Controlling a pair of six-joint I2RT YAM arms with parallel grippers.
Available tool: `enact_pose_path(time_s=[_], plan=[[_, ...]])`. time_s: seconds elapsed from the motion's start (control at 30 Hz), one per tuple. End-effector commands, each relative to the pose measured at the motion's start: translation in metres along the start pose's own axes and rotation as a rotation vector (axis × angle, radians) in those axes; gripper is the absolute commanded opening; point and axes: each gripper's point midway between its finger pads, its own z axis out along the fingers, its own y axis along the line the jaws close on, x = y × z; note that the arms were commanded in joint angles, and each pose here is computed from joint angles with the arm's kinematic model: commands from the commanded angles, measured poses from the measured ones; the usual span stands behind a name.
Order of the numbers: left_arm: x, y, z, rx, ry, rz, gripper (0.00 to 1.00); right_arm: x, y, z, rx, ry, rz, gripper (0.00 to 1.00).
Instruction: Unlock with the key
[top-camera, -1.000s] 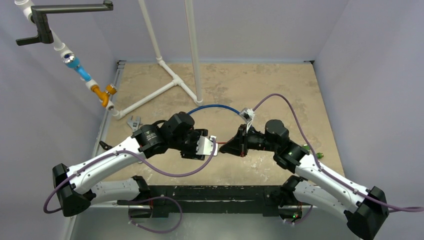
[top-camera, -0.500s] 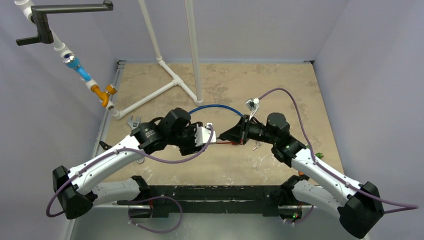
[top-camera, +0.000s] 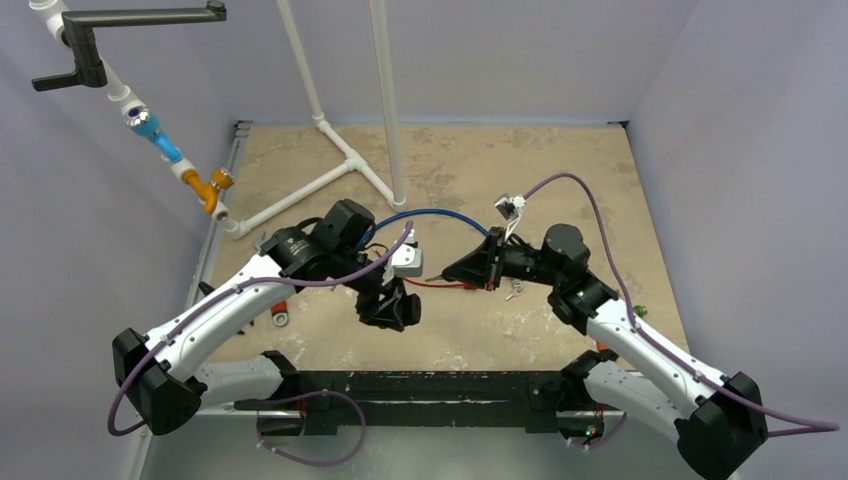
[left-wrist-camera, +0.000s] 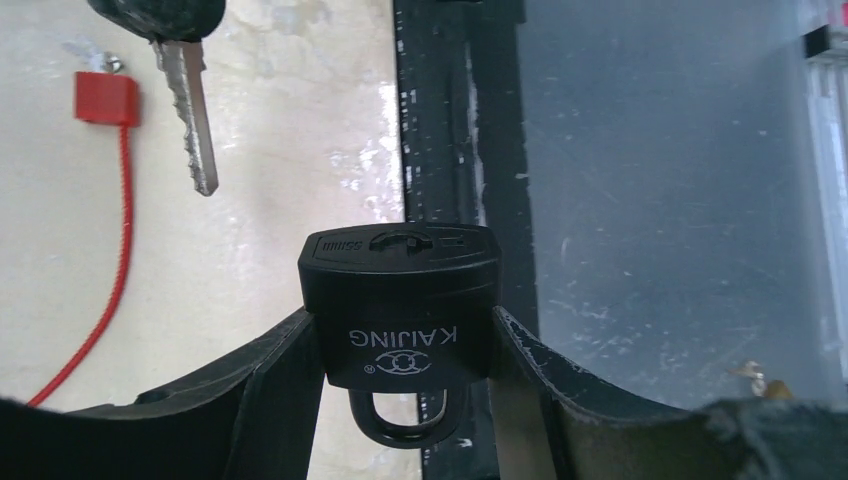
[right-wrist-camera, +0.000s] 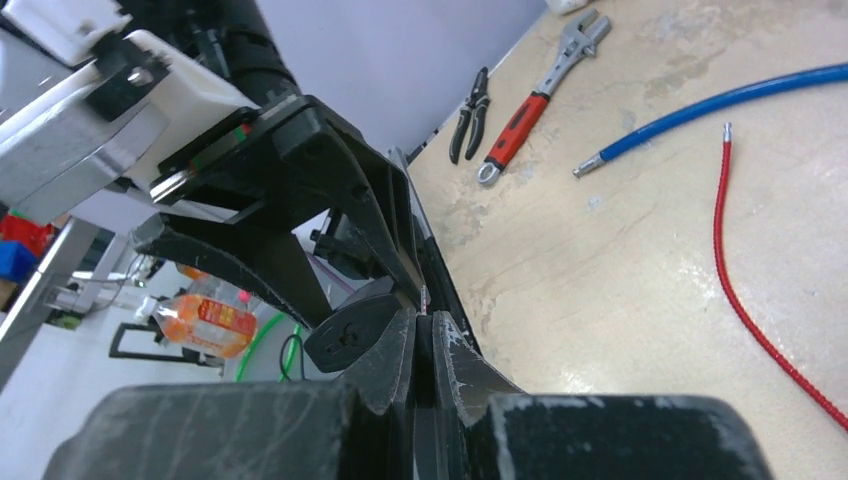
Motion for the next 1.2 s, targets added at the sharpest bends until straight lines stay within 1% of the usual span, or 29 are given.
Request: enact_pose_path(time_s=[0.0,0.5,0.7,0.93,1.17], plan=[[-0.035,-0.03,-0.01,0.158,-0.117,0.033,0.0,-0.009,0.027,-0.005,-0.087,-0.006,-0.161,0.0],[-0.037,-0.025,-0.008,0.16,-0.114,-0.007,0.0,0.013,0.063,-0.015,-0.244,0.073,-0.263,0.0],[-0.044,-0.021,-0.008,0.151,-0.127,-0.019,0.0,0.019,0.063,-0.011,-0.246,0.106,-0.276,0.0],[-0.046,-0.02,-0.008,0.151,-0.134,-0.017,0.0,0.017,0.067,-0.007,-0.269,0.11,-0.276,0.0],[-0.048,-0.022,-0.009,0.16,-0.145,-0.008,0.0,0.015,0.062,-0.002,-0.253,0.105,-0.272,0.0]])
